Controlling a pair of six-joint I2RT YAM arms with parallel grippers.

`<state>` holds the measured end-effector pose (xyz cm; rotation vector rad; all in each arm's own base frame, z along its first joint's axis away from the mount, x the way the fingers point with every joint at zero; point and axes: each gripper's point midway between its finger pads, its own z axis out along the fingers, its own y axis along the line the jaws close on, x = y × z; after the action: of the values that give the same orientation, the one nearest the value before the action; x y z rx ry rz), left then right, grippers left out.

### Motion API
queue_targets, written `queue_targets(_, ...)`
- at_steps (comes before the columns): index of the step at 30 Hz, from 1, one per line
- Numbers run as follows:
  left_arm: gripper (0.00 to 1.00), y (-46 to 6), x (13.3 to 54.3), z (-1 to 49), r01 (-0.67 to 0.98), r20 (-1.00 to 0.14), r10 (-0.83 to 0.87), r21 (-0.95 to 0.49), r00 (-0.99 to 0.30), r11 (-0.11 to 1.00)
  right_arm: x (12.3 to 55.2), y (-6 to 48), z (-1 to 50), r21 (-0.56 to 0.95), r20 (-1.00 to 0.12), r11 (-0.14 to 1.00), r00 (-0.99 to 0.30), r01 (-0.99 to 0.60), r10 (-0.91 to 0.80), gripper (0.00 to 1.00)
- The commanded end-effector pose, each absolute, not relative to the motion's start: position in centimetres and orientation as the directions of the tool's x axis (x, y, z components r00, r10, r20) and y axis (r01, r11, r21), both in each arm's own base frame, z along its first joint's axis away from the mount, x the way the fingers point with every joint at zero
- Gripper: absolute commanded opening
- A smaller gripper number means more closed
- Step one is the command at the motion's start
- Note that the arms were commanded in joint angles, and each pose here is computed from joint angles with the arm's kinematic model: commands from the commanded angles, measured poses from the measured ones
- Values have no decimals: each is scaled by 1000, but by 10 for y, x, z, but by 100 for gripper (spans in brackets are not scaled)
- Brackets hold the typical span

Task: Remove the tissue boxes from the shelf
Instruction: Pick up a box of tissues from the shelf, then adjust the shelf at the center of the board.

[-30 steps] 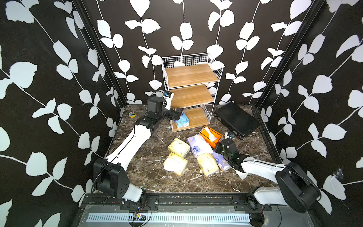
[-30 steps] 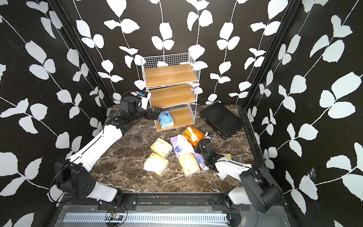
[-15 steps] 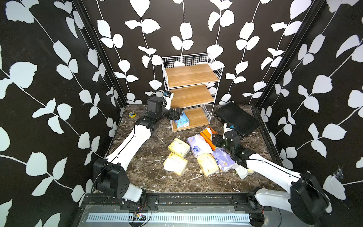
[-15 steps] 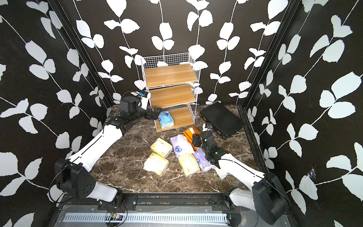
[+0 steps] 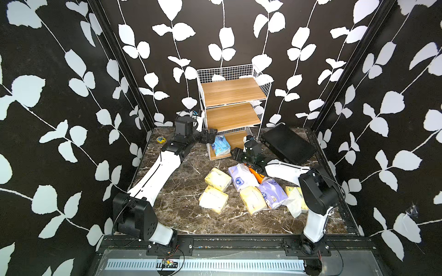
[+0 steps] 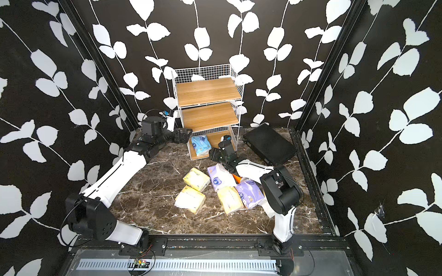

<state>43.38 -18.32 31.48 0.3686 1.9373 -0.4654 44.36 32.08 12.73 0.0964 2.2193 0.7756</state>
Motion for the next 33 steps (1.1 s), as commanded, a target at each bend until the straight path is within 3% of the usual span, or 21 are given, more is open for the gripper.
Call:
queue_targets(1,99,-185,432,319,466,-923,30,-165,-383,869,475,341,160,621,-664,761,-642,-187,384,67)
queue_targets(15,99,-187,430,323,479,-927,21,-174,-374,860,525,357,118,592,-682,790,-621,-158,387,69)
queue_targets(20,99,-186,430,324,478,-929,21,-171,-371,862,532,364,108,564,-696,806,-629,-181,346,62)
queue_targets(25,99,-189,431,321,481,-925,22,-178,-380,858,529,353,102,509,-723,843,-617,-172,311,42)
queue_targets(32,99,-186,436,313,462,-919,29,-170,-393,870,522,350,109,474,-751,853,-606,-218,263,2)
queue_targets(33,99,-186,438,313,457,-920,29,-167,-391,874,521,350,110,467,-756,853,-605,-232,249,0)
